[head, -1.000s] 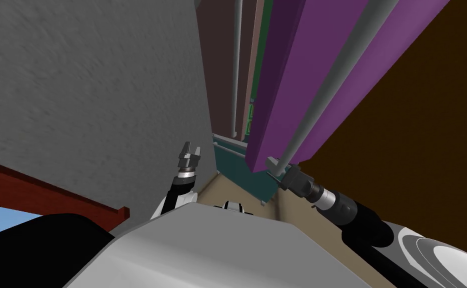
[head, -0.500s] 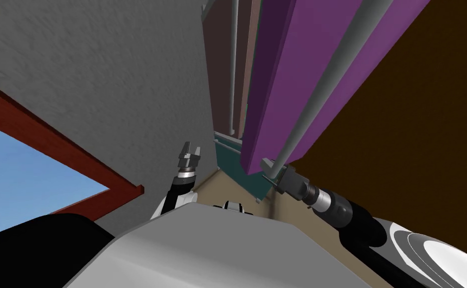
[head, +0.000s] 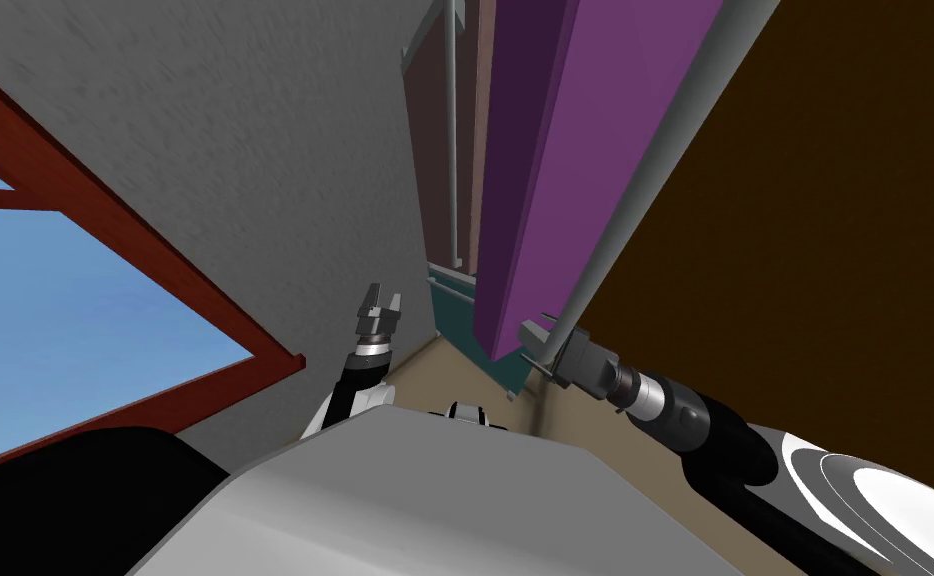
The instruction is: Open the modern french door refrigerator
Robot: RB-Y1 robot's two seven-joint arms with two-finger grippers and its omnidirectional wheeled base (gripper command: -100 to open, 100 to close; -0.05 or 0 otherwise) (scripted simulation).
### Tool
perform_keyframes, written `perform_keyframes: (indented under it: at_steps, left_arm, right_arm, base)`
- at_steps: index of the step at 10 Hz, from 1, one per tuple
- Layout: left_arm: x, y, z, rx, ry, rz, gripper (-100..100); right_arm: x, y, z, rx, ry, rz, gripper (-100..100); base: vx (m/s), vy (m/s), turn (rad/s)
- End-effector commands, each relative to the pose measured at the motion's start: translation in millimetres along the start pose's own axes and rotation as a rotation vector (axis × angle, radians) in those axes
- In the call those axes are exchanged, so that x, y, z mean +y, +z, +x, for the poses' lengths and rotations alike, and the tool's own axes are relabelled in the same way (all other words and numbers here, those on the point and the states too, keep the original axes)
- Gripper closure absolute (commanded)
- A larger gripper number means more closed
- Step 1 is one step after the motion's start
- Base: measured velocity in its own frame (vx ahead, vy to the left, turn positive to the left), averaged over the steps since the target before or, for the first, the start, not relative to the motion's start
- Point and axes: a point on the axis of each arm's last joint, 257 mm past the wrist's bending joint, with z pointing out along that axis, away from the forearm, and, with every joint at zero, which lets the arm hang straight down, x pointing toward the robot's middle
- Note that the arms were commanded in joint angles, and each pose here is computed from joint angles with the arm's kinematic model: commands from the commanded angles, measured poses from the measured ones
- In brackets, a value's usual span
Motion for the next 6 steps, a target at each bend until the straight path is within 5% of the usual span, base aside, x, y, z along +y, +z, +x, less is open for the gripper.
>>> perform_keyframes:
  at_steps: [1,6]
  left_arm:
    - [0.0,0.0,0.0,0.000,0.000,0.000,0]
    - [0.0,0.0,0.0,0.000,0.000,0.000,0]
  right_arm:
    - [-14.5,0.0,-8.8,-0.005,0.002,0.000,-100]
    - [-26.8,0.2,-20.5,-0.012,0.001,-0.008,-100]
  base:
    - [-0.003,0.056,-0.030]
    - [-0.004,0.021,-0.026]
